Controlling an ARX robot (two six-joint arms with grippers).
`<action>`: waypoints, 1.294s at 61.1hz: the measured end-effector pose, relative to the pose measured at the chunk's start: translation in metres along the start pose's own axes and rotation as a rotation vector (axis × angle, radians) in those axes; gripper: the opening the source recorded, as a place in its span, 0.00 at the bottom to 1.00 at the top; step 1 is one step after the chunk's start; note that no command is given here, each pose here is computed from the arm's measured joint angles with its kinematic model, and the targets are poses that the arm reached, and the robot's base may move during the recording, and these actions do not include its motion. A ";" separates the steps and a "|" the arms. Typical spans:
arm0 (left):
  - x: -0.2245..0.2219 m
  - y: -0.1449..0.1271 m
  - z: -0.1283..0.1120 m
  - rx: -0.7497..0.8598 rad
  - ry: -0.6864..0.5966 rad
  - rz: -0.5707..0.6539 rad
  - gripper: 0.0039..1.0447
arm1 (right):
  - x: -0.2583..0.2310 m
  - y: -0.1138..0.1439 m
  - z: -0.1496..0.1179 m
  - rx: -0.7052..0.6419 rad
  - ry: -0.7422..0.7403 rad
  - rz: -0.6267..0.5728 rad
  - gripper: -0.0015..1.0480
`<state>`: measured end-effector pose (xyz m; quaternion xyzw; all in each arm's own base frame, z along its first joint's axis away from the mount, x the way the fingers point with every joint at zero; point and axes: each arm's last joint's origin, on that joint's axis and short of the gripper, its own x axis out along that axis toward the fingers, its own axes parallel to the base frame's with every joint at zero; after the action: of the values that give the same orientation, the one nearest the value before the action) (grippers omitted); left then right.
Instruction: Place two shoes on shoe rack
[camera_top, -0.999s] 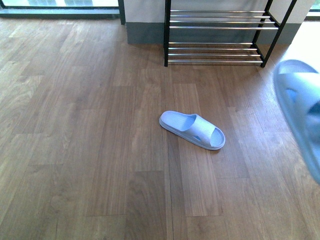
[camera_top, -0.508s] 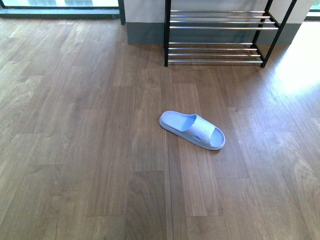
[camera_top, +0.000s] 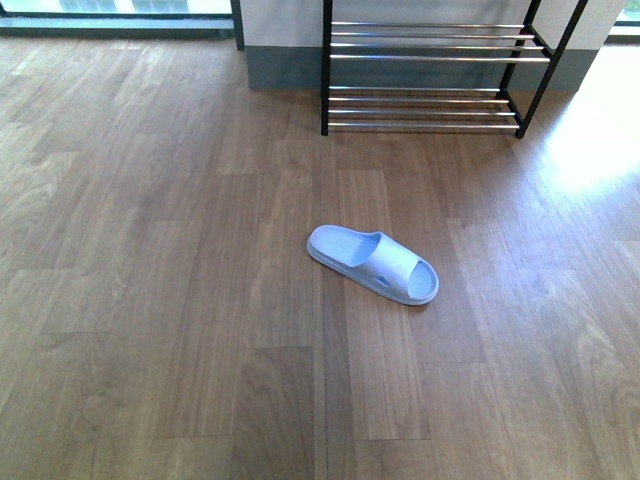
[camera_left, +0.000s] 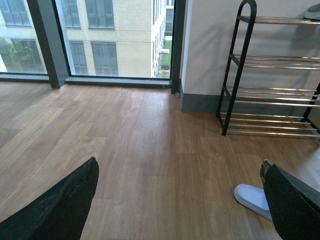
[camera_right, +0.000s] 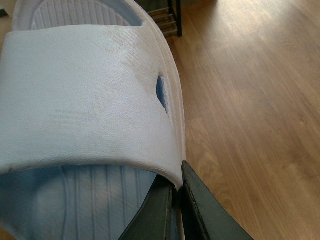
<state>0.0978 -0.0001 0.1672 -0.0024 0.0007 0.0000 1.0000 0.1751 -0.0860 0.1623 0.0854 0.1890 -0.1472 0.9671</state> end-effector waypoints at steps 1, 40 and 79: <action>0.000 0.000 0.000 0.000 0.000 0.000 0.91 | 0.000 0.000 0.000 0.000 0.000 0.001 0.02; 0.000 0.000 0.000 0.000 0.000 -0.002 0.91 | 0.000 0.000 0.000 0.001 0.001 -0.004 0.02; 0.015 -0.001 0.008 0.108 0.317 0.206 0.91 | 0.000 0.000 0.000 0.001 0.001 -0.004 0.02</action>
<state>0.1126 -0.0012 0.1753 0.0513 0.1583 0.1019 0.9808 0.1748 -0.0864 0.1622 0.0856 0.1895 -0.1493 0.9667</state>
